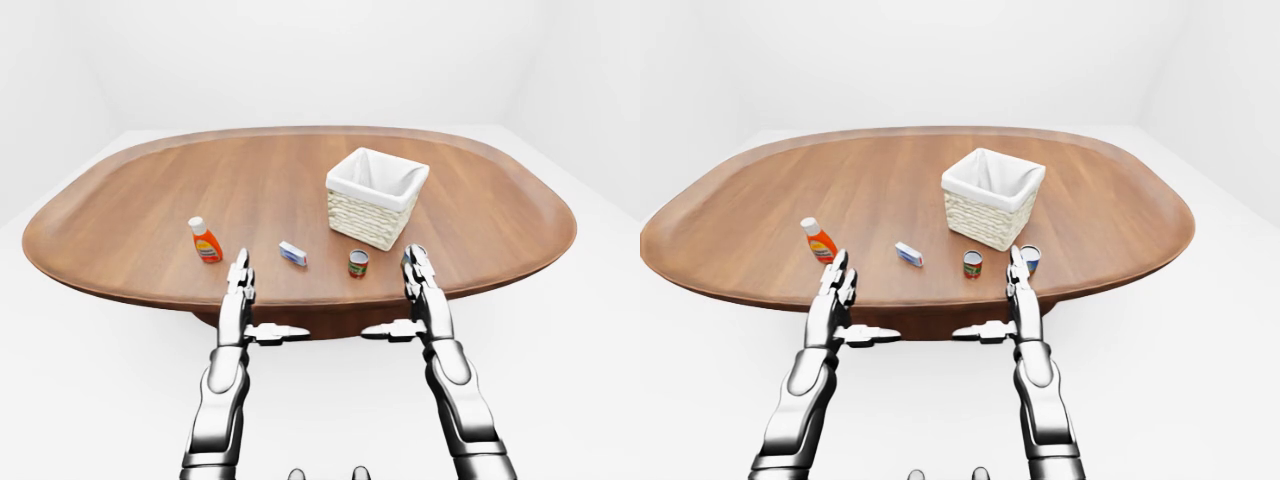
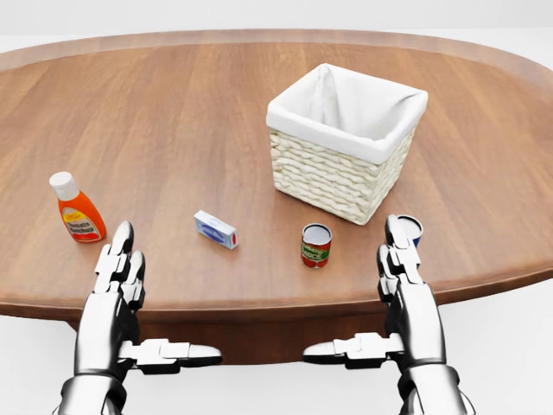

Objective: Pick up the alphabet soup and the cream cheese box, and put them in the basket.

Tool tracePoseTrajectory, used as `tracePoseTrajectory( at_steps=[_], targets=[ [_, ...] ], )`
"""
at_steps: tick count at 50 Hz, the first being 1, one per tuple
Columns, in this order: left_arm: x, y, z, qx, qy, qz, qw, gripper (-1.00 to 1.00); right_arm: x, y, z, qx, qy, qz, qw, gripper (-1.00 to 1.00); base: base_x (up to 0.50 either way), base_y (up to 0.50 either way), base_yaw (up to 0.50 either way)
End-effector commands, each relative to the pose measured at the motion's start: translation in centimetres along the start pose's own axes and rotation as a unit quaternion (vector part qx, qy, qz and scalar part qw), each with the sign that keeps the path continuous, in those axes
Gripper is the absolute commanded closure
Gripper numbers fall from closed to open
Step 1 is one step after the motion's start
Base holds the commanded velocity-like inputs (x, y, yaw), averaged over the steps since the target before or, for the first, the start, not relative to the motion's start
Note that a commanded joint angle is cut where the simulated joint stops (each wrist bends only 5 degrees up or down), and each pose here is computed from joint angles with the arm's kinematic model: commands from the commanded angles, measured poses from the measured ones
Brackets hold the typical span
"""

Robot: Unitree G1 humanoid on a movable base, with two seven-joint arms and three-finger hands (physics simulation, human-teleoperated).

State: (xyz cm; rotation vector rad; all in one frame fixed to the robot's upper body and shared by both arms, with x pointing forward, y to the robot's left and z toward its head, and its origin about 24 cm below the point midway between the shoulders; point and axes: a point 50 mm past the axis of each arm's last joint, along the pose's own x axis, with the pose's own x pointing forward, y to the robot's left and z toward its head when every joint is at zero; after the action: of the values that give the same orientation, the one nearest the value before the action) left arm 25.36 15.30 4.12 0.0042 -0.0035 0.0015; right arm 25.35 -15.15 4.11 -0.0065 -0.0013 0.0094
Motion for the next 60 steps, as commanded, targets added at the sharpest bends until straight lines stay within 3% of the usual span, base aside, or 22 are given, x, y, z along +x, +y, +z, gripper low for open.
tracePoseTrajectory(
  at_steps=[1, 23, 60],
  targets=[
    [0.0, 0.7, -0.1, 0.006, -0.004, 0.002, 1.000, -1.00, 0.0, -0.4, -0.1, -0.007, 0.002, 0.009, 1.000, -1.00, 0.00, 0.00, 0.00],
    [0.0, 0.6, -0.1, 0.010, -0.002, 0.000, 1.000, -1.00, 0.2, -0.4, -0.9, -0.009, 0.022, 0.008, 1.000, -1.00, 0.00, -0.01, 0.00],
    [0.0, 0.6, -0.1, 0.013, -0.004, -0.001, 1.000, -1.00, 0.3, -0.2, -1.1, -0.016, 0.026, 0.011, 0.999, -1.00, 0.00, -0.27, 0.00]
  ],
)
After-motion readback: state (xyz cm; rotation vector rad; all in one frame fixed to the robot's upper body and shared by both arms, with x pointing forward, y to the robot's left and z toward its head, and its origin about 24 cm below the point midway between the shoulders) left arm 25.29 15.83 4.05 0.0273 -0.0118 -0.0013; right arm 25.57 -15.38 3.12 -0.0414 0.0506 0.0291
